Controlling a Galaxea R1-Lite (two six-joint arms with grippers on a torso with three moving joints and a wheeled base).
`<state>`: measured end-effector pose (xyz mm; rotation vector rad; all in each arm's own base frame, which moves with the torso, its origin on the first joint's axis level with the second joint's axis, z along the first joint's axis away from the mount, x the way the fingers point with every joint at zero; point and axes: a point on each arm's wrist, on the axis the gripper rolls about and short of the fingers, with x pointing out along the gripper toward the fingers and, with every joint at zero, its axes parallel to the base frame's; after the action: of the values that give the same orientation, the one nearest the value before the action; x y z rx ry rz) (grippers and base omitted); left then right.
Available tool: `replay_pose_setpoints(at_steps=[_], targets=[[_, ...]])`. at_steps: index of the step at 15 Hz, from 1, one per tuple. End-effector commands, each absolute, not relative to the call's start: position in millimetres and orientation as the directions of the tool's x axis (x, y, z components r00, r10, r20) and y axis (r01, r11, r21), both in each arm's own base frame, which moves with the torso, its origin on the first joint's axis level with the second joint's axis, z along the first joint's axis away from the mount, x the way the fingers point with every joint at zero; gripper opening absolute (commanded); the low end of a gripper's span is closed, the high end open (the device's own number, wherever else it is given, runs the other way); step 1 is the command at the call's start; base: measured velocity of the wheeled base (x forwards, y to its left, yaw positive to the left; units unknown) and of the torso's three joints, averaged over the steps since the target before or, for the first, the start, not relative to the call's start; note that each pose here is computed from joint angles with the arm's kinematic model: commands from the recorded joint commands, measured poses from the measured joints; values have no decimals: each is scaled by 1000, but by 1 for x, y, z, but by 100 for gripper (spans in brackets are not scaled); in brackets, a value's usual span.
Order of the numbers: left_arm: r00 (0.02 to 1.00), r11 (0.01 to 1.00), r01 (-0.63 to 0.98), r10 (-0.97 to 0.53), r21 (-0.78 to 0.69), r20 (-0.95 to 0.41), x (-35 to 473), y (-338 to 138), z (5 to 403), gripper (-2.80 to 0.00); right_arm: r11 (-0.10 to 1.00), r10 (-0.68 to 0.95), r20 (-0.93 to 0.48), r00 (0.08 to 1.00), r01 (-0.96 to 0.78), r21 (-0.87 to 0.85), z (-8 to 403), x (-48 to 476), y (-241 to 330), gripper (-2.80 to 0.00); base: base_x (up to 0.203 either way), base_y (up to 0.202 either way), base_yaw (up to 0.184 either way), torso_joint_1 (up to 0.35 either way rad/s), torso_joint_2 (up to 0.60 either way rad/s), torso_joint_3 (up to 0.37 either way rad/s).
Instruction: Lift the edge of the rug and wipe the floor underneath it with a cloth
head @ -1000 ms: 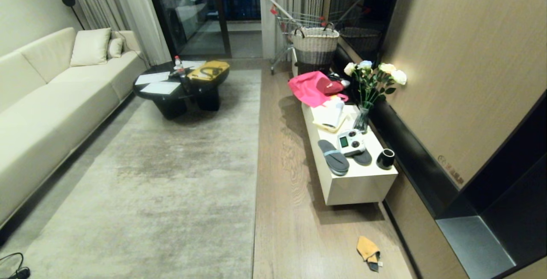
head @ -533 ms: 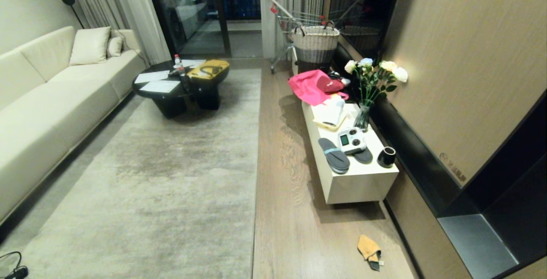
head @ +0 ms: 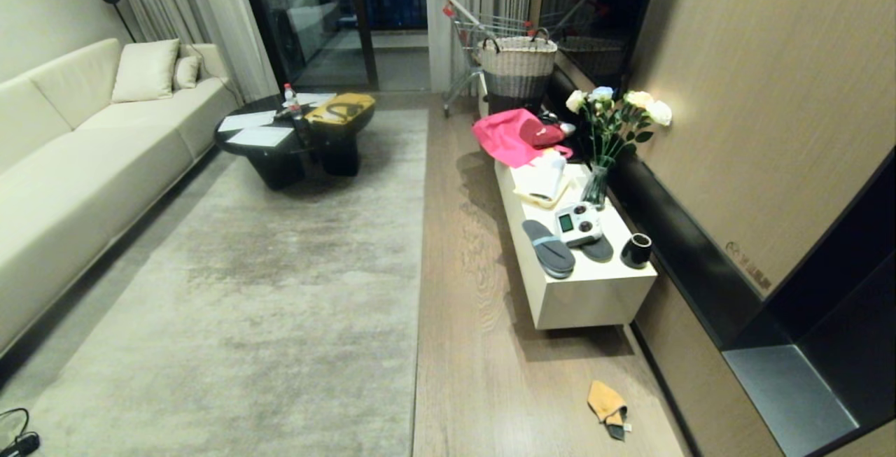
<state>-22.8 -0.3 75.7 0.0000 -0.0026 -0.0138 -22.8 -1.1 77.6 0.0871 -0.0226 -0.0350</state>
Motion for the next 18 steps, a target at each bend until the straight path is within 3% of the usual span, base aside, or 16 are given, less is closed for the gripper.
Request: replay_pose_setpoints(at_steps=[1, 12, 18], targets=[[1000, 1000, 15, -15, 0, 2, -23, 0, 76, -280, 996, -36, 17, 999, 35, 88, 77, -23, -1, -280, 0, 0, 0, -138, 328, 188], [1000, 1000, 14, -14, 0, 2, -23, 0, 76, -280, 995, -37, 17, 999, 35, 88, 77, -23, -1, -280, 0, 0, 0, -138, 348, 207], [1000, 1000, 14, -14, 0, 3, -23, 0, 76, -280, 995, -37, 12, 999, 36, 91, 77, -23, -1, -280, 0, 0, 0, -178, 502, 317]])
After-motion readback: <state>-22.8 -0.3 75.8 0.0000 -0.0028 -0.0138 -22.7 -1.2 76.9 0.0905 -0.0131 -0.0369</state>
